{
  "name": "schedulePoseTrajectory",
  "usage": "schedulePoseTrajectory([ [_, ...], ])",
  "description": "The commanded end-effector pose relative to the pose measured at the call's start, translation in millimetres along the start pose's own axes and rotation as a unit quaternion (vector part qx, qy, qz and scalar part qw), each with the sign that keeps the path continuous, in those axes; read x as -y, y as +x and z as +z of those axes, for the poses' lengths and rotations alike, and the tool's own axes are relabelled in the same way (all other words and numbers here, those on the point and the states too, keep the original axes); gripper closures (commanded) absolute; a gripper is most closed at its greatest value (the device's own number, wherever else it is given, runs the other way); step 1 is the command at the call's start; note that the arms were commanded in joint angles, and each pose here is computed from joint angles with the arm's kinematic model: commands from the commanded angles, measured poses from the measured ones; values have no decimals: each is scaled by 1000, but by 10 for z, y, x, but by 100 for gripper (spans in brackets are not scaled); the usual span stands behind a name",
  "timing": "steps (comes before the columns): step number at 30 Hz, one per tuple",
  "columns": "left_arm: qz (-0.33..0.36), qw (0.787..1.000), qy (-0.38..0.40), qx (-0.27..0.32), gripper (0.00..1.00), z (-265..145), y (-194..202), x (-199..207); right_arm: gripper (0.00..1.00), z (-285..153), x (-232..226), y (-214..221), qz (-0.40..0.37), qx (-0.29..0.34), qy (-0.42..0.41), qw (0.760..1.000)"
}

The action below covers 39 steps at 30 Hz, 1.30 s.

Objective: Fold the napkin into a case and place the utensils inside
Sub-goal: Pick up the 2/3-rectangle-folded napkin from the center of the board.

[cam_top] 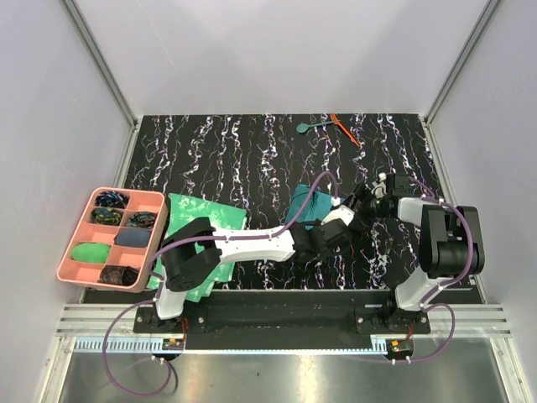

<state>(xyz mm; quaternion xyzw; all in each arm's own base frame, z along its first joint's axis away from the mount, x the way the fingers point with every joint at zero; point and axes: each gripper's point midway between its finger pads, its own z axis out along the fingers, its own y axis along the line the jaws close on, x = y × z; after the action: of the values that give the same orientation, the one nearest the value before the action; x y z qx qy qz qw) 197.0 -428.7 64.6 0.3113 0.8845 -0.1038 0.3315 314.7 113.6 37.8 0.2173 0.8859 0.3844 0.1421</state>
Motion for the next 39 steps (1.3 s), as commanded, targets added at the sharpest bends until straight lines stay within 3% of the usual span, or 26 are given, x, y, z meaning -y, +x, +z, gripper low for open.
schedulePoseTrajectory([
  [1,-23,999,30,31,100,-189,-239,71,21,72,-46,73,-3,-8,-20,1000],
  [6,-25,999,31,36,100,-227,-278,57,25,119,-60,182,4,-21,-26,999],
  [11,-24,998,36,36,100,-245,-286,62,25,77,62,359,32,-16,-5,999],
  [14,-23,999,33,33,100,-225,-257,50,23,104,116,670,79,-49,-6,996],
  [23,-23,999,39,30,100,-206,-246,82,23,162,-21,929,93,-64,-38,993],
  [29,-15,999,41,25,100,-196,-206,72,40,121,-106,921,97,-60,-50,992],
  [39,1,999,40,22,61,-174,-152,69,63,95,-155,908,108,-58,-56,991],
])
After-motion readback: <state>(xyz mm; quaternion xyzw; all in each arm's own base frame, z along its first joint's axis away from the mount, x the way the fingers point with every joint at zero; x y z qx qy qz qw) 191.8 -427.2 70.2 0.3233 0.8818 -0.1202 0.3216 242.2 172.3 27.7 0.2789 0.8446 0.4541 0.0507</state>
